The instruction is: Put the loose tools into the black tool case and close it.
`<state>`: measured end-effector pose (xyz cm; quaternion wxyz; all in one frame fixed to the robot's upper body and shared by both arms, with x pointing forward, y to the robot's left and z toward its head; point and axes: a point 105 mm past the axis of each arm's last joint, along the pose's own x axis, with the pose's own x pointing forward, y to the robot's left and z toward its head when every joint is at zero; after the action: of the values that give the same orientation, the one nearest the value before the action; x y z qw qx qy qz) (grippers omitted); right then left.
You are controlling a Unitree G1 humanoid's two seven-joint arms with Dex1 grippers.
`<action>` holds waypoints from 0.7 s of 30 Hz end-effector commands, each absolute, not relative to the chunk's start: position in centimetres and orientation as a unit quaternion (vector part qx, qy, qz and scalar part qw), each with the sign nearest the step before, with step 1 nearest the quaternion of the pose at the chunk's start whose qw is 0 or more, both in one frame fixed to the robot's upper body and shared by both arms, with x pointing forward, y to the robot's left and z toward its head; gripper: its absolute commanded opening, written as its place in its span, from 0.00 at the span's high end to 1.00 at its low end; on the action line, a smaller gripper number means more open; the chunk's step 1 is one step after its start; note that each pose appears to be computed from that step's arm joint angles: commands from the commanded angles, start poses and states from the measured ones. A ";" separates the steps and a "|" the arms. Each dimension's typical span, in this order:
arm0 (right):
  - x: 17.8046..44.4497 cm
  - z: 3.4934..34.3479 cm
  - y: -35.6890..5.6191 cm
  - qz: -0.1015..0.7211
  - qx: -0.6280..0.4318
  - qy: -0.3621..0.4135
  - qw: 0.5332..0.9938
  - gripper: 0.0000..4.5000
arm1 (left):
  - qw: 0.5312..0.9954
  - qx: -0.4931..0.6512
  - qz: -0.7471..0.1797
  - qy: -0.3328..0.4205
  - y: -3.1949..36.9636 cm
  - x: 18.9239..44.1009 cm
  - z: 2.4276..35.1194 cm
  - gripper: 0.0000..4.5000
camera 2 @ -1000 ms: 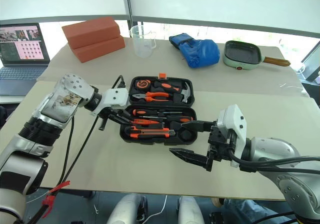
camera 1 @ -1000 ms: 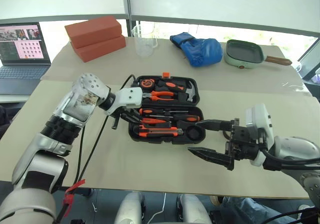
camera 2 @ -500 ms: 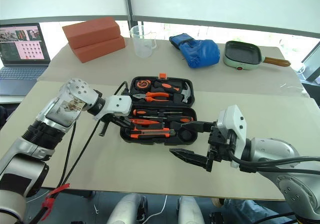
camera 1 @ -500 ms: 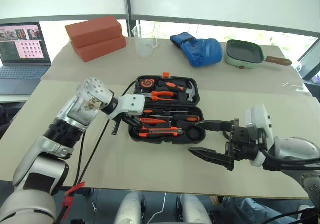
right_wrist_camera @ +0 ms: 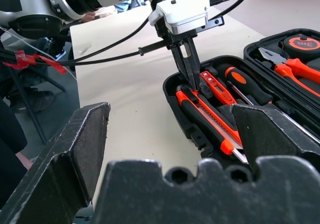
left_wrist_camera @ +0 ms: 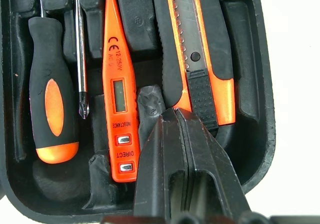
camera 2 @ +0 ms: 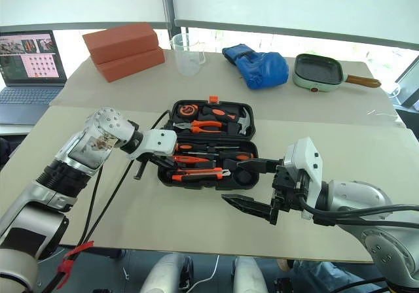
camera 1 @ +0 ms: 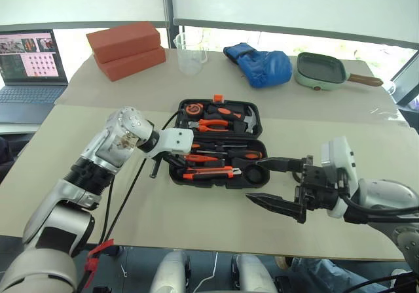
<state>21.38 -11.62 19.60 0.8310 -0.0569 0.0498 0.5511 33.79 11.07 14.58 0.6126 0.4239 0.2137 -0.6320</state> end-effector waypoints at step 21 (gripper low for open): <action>21.0 20.1 -11.6 0.544 -0.058 0.036 0.836 0.00 | 0.525 0.482 -0.682 0.162 5.7 32.4 12.1 0.99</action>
<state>21.43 -11.86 19.20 0.8389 -0.0520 0.0574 0.5388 32.70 5.50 13.89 0.5440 0.4738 0.1439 -0.6774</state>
